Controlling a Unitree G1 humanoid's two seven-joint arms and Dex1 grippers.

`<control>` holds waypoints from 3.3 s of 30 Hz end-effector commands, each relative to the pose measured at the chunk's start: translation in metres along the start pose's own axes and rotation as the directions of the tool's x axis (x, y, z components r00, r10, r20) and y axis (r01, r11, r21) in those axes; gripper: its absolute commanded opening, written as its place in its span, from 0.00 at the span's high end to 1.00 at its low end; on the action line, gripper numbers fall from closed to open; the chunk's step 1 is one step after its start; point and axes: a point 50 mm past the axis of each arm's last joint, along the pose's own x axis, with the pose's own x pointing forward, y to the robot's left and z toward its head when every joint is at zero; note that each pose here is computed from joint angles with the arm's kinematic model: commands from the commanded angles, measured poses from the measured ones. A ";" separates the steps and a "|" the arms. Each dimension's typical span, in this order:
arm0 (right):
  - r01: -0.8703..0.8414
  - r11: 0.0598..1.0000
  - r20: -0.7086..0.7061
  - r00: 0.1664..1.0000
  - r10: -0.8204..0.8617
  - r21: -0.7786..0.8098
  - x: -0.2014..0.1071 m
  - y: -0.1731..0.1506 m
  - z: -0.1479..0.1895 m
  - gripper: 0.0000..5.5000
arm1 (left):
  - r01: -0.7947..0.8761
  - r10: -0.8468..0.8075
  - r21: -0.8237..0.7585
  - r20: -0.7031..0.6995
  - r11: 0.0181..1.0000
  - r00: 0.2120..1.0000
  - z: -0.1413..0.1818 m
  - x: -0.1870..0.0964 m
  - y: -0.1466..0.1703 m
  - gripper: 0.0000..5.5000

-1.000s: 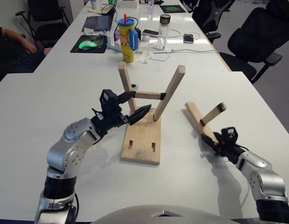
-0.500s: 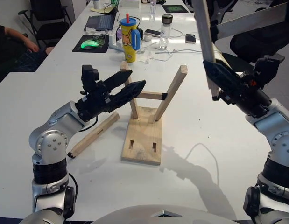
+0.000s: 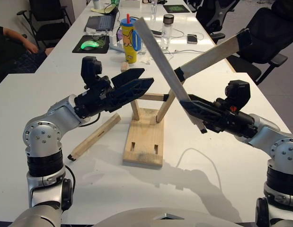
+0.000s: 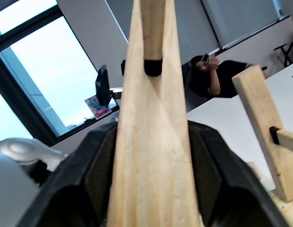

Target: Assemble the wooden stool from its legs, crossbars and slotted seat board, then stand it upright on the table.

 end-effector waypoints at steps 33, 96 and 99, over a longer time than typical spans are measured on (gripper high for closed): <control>-0.035 0.999 -0.264 0.964 0.042 0.034 -0.018 0.001 -0.026 0.63 | 0.093 -0.117 -0.110 -0.239 0.990 0.964 -0.002 -0.009 -0.008 0.63; 0.541 0.685 0.060 0.804 -0.592 -0.488 -0.018 -0.070 -0.107 0.51 | -0.145 0.288 0.330 -0.442 0.933 0.850 0.027 -0.069 0.038 0.63; 0.578 0.700 0.074 0.791 -0.608 -0.419 -0.008 -0.069 -0.110 0.52 | -0.111 0.278 0.348 -0.478 0.931 0.833 0.028 -0.066 0.042 0.63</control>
